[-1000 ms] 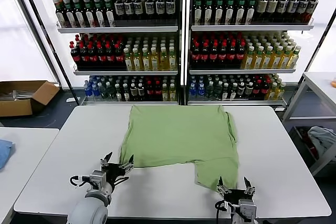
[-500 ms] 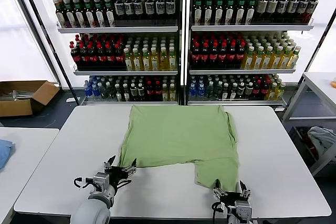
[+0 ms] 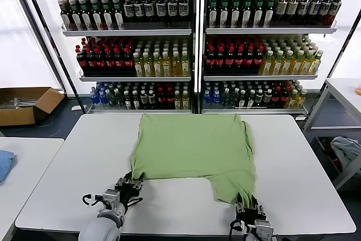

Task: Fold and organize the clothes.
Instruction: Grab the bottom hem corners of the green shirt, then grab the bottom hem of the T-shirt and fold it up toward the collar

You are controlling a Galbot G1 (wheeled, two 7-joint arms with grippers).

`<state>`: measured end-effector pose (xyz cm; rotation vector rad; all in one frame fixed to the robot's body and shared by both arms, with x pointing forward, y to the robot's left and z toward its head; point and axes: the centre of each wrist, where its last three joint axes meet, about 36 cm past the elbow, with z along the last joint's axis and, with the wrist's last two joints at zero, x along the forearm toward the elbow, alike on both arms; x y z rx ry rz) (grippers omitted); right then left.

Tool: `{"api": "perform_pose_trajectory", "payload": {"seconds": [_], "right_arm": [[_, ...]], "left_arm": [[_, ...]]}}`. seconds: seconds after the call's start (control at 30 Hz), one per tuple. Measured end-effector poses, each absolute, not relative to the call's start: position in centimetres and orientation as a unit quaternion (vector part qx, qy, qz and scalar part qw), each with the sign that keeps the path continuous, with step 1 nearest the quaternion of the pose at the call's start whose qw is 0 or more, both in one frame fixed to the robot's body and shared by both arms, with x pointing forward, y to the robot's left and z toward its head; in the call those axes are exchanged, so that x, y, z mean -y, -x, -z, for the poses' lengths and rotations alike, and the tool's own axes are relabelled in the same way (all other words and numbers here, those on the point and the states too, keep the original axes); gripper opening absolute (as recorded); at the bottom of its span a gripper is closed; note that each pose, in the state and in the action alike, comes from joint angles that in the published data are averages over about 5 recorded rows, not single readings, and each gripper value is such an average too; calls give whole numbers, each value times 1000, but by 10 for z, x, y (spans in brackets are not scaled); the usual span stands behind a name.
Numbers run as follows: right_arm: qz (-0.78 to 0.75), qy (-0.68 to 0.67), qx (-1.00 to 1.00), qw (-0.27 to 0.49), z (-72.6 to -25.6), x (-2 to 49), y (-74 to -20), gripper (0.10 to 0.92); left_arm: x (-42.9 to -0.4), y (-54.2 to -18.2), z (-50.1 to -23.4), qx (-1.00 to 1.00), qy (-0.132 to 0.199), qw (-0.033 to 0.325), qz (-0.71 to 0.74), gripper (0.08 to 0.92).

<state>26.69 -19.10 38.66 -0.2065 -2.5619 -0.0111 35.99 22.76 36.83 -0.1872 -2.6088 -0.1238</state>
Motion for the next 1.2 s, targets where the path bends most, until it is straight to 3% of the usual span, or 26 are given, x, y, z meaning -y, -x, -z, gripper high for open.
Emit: {"api": "perform_pose_trajectory", "payload": {"seconds": [0.17,0.37,0.9,1.2], "right_arm": [[8,77,958,275,-386,195,-266,130],[15,70,965,253,-390,201,-266,119],[6,64,993,103,-441,209,-291,119],[-11,55,997,49,-449,216,-326,119]], "left_arm": [[-226,-358,-367,962,72,258,47,208],[-222,-357,-369,966,73,245,51,89],[-218,-374,-404,989,61,131,16,84],[-219,-395,-408,993,61,99,-9,84]]}}
